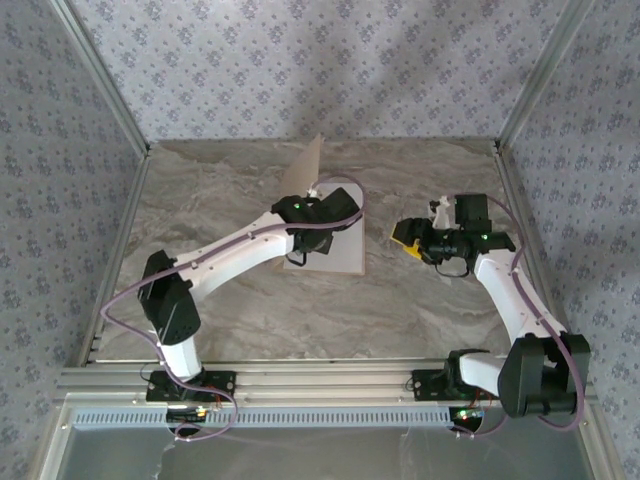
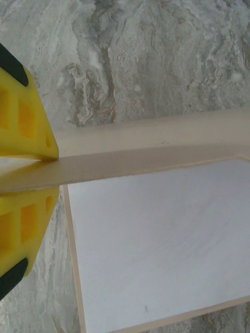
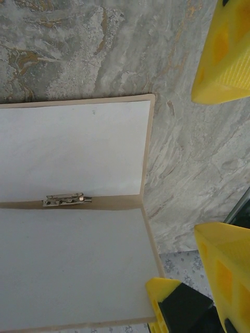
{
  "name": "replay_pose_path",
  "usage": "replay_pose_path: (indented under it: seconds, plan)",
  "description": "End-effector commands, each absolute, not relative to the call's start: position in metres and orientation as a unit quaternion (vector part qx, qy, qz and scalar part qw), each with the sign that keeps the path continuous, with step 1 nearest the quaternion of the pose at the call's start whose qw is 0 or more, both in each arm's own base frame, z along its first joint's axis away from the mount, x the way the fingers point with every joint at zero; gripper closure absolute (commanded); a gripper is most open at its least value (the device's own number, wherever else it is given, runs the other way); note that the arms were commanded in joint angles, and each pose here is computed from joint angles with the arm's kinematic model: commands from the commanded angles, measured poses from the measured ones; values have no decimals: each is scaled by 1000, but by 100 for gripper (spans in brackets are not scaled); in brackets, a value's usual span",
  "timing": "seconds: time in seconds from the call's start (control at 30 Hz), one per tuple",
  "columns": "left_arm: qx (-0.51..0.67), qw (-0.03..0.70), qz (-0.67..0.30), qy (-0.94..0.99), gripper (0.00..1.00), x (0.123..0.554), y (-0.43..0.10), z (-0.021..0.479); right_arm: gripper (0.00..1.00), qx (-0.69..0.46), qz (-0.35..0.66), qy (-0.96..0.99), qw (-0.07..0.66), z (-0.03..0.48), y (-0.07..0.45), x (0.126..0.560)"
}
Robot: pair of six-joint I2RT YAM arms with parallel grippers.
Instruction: Put the files into the folder
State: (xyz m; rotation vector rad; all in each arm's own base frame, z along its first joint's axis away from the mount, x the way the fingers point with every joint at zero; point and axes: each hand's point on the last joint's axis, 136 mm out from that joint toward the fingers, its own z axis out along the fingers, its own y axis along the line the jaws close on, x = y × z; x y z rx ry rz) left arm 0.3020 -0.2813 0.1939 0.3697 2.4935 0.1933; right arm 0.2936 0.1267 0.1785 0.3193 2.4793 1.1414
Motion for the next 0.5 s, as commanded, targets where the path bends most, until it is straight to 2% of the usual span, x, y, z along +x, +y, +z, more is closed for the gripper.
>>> replay_pose_path:
  seconds: [0.0,0.47]
  plan:
    - [134,286,69,946,81,300,-291,189,37,106,416,882,195,180,126,287]
    - [167,254,52,951,80,298,-346,161,37,117,419,879,197,176,117,286]
